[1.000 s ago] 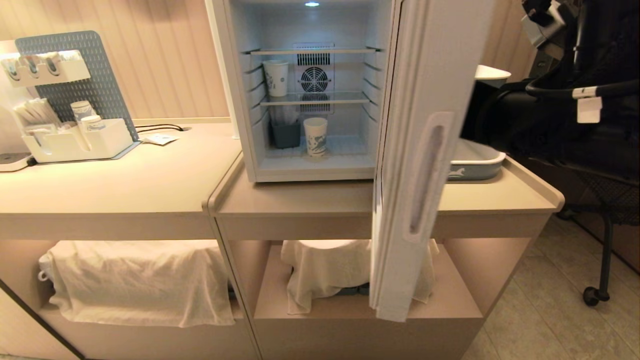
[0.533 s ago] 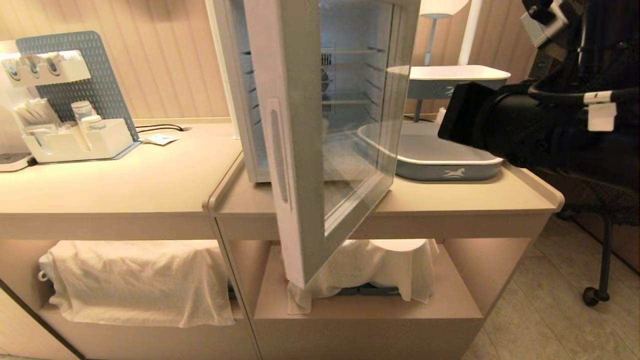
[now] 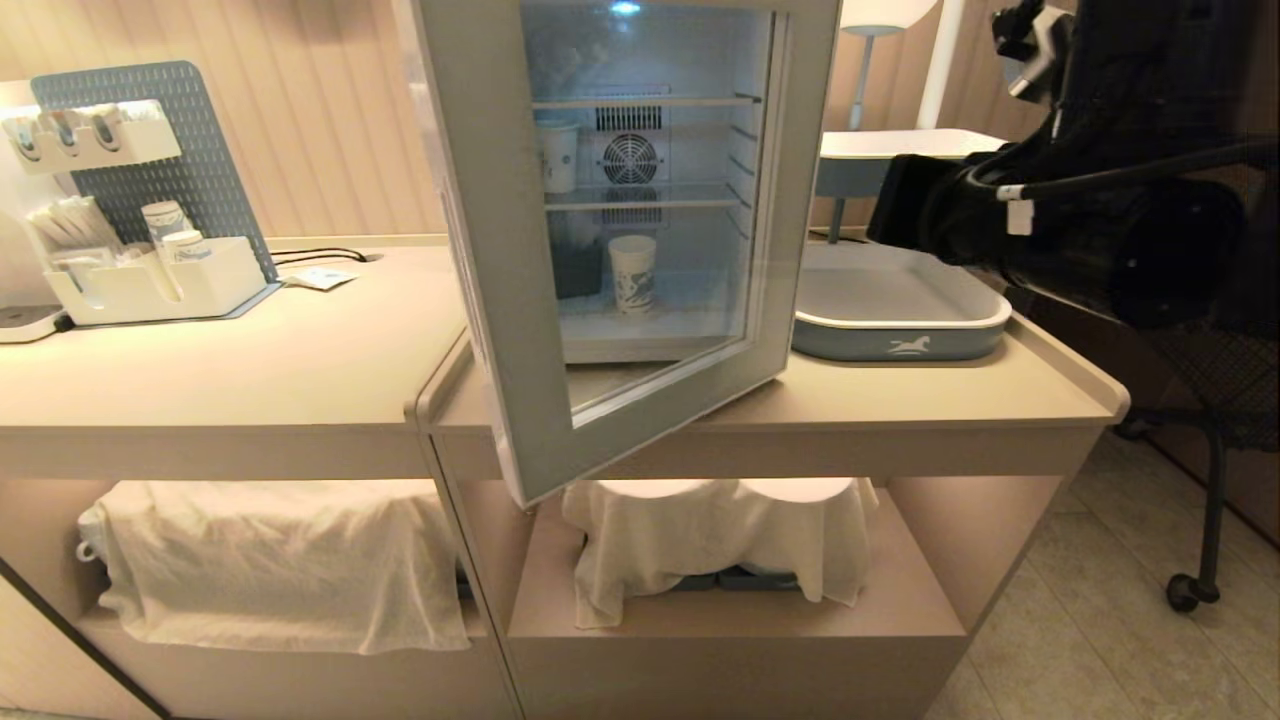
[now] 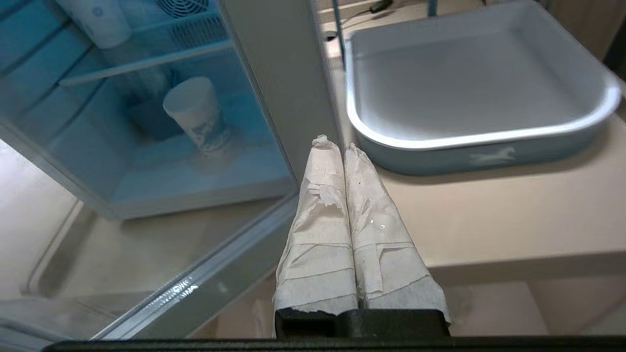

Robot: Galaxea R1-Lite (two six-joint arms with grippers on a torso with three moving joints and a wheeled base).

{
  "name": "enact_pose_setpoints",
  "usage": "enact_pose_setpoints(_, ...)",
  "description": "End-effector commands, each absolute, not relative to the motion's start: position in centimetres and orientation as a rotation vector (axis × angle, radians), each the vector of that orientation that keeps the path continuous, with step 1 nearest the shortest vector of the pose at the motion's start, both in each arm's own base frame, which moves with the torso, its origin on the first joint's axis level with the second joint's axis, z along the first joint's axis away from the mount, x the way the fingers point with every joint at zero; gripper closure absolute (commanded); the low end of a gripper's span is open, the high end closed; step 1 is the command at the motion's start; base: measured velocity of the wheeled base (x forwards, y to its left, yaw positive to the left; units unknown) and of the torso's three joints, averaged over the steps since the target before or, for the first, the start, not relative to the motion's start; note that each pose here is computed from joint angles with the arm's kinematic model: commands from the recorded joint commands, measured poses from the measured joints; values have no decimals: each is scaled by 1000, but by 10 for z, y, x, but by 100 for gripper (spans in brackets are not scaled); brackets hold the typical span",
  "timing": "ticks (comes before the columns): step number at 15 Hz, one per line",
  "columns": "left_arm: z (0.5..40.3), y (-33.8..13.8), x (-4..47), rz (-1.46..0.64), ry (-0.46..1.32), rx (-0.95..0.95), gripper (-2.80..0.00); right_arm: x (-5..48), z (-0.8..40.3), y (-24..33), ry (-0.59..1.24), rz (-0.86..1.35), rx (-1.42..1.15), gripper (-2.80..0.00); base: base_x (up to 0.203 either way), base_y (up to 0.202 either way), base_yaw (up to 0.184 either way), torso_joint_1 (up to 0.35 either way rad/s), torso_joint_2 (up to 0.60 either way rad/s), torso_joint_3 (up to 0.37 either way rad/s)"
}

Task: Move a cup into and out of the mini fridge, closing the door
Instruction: Close the freezer door

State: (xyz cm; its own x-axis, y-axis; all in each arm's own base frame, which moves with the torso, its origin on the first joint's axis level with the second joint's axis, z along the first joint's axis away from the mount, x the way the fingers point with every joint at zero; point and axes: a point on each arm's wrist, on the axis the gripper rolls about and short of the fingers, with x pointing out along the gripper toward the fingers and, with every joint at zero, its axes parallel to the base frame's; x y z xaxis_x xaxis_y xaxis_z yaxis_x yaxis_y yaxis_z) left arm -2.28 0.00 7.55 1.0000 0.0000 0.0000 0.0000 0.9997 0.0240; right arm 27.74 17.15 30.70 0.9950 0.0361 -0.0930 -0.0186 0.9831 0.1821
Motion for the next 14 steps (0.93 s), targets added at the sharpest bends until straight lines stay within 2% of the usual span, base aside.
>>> enact_pose_setpoints(1, 75, 0, -23, 0, 0, 24, 0, 309, 286, 189, 129, 28, 166, 0, 0, 0, 0, 0, 0, 0)
enact_pose_setpoints(10, 75, 0, -23, 0, 0, 23, 0, 379, 273, 237, 62, 111, 223, 0, 0, 0, 0, 0, 0, 0)
enact_pose_setpoints(14, 75, 0, -23, 0, 0, 25, 0, 403, 254, 252, 39, 139, 229, 0, 0, 0, 0, 0, 0, 0)
